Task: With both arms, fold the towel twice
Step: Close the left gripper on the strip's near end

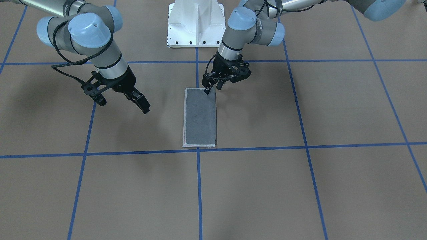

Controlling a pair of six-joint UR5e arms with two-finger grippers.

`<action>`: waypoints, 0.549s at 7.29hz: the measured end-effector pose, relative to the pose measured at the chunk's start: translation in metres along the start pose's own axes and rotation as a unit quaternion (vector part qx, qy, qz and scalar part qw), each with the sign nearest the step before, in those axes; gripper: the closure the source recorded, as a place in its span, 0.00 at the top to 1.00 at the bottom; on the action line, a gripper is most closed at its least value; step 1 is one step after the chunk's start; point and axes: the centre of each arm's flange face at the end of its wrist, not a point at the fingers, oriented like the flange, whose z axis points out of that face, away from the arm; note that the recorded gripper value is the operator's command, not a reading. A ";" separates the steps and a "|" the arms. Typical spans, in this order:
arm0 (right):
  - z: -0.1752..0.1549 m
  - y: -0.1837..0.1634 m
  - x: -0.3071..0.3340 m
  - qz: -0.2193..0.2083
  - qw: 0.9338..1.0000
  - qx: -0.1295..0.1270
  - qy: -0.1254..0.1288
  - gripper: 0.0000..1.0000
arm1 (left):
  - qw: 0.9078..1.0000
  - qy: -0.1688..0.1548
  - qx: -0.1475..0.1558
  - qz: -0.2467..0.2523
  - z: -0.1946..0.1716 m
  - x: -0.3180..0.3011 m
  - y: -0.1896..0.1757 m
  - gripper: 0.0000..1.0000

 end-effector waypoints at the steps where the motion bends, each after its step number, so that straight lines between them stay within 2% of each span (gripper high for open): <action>1: -0.001 0.001 -0.001 0.000 1.000 0.000 -0.001 1.00 | 1.000 0.000 0.000 0.000 0.000 0.000 0.000 0.04; 2: -0.002 0.001 -0.001 0.000 1.000 0.000 -0.001 1.00 | 1.000 -0.001 0.000 0.000 0.000 0.000 0.000 0.00; 4: -0.002 0.002 -0.002 0.001 1.000 -0.001 -0.002 1.00 | 1.000 0.001 -0.002 0.000 -0.002 0.001 0.002 0.00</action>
